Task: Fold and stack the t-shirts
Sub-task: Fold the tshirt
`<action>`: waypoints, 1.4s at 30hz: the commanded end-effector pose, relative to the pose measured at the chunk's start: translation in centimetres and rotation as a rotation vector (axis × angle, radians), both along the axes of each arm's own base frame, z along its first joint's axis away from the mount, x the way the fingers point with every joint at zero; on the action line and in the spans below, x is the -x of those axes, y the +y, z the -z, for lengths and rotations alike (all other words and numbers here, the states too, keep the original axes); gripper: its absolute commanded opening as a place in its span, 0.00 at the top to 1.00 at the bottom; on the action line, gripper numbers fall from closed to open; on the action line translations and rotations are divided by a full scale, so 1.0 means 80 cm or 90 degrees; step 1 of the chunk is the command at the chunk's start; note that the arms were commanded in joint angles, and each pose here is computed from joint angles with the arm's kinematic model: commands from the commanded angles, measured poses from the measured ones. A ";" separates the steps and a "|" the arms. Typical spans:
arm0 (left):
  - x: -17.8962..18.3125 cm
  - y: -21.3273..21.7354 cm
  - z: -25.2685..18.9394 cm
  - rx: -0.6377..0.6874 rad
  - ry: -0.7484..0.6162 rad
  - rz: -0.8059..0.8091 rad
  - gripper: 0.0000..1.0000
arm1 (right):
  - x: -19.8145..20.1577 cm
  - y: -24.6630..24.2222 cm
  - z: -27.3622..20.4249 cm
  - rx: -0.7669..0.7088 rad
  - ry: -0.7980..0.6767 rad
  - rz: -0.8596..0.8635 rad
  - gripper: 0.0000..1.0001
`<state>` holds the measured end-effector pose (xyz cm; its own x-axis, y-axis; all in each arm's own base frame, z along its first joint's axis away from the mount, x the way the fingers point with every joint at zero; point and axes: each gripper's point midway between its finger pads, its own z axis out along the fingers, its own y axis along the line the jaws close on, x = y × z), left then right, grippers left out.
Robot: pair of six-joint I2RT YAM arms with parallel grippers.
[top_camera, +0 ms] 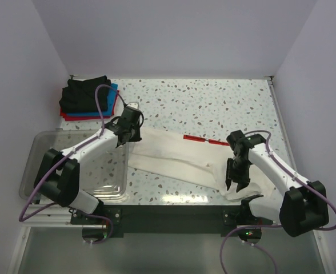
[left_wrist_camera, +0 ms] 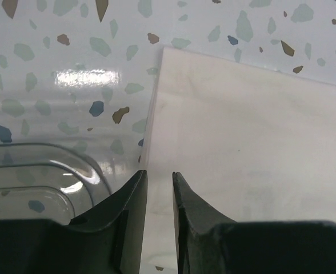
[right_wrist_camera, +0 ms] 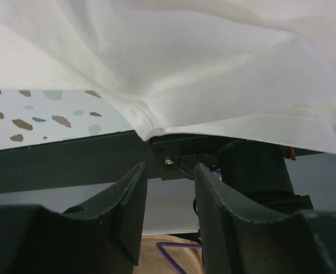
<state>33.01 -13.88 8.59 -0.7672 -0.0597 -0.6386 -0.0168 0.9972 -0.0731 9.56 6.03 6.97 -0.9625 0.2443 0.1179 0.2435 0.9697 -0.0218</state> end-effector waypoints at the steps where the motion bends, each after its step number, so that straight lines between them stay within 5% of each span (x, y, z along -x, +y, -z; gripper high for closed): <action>1: -0.026 -0.034 -0.018 0.031 -0.020 0.023 0.71 | -0.020 0.005 -0.030 -0.003 -0.040 0.001 0.56; 6: -0.034 -0.072 0.008 0.063 0.033 0.058 0.71 | -0.067 0.013 -0.046 0.000 -0.104 0.020 0.34; 10: -0.033 -0.087 0.044 0.069 0.092 0.070 0.71 | -0.125 0.013 -0.052 0.024 -0.191 0.055 0.30; 19: -0.059 -0.084 0.100 0.065 0.159 0.055 0.75 | -0.179 0.007 -0.010 0.013 -0.229 0.136 0.21; 32: -0.182 -0.081 0.096 0.055 0.105 0.045 0.75 | -0.203 -0.007 0.061 0.030 -0.184 0.131 0.18; 42: -0.277 -0.061 0.082 0.031 0.037 0.012 0.75 | -0.283 0.008 0.091 0.014 -0.189 0.092 0.13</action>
